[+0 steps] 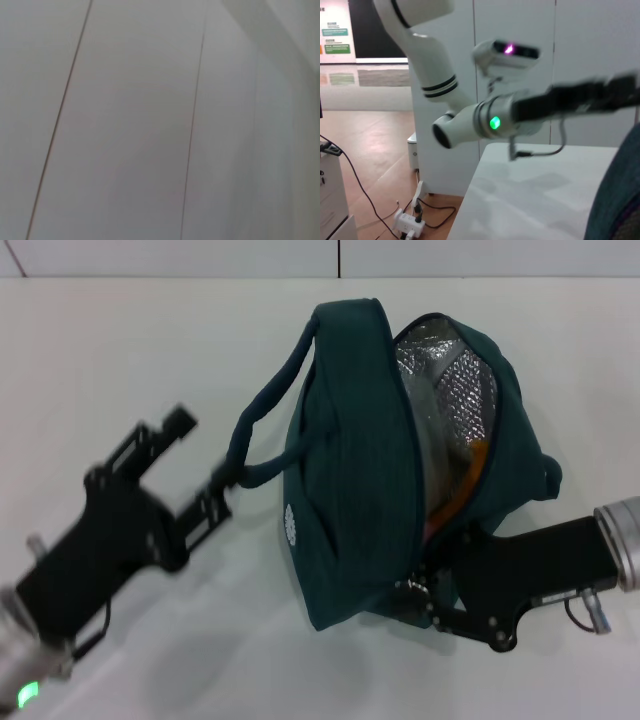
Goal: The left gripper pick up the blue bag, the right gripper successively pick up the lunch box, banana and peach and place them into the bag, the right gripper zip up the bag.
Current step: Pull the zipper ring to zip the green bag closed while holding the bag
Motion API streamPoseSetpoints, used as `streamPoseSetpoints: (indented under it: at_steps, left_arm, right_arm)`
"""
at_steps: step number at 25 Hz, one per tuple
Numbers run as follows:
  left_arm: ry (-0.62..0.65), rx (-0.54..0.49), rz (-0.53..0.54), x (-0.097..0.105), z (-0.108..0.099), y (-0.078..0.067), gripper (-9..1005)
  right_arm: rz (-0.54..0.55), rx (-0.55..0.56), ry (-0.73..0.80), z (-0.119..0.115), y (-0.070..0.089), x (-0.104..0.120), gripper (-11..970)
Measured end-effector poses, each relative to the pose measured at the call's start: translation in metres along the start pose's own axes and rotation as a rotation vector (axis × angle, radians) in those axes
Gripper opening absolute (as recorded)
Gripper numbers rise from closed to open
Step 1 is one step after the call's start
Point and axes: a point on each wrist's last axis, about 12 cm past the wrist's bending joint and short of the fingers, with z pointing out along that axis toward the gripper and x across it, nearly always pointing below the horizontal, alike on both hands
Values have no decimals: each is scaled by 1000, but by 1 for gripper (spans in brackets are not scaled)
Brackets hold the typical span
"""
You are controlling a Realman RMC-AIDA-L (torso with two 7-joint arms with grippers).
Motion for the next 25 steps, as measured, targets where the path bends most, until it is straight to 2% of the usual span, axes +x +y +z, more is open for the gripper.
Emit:
streamPoseSetpoints:
  at_steps: [1,5,7,14,17,19,21,25]
  left_arm:
    - [42,-18,81,6,-19,-13,698]
    - [116,-48,144,17,-38,-28,688]
    - [157,-62,143,23,-41,-30,683]
    - [284,-36,101,41,-37,-33,665]
    - [327,13,73,46,-33,-35,658]
    - [332,25,67,47,-31,-34,653]
    - [355,96,37,49,-23,-35,648]
    - [362,119,28,51,-17,-35,637]
  right_arm:
    - [-4,-1,-1,-1,-1,-2,47]
    - [-11,-1,6,-2,-8,-10,47]
    - [-17,8,3,-3,-12,-13,47]
    - [-27,35,-13,-3,-16,-16,48]
    - [-23,48,-25,-4,-16,-16,48]
    - [-18,59,-37,-6,-15,-16,48]
    - [-15,66,-45,-6,-15,-16,48]
    - [-2,80,-66,-7,-14,-15,48]
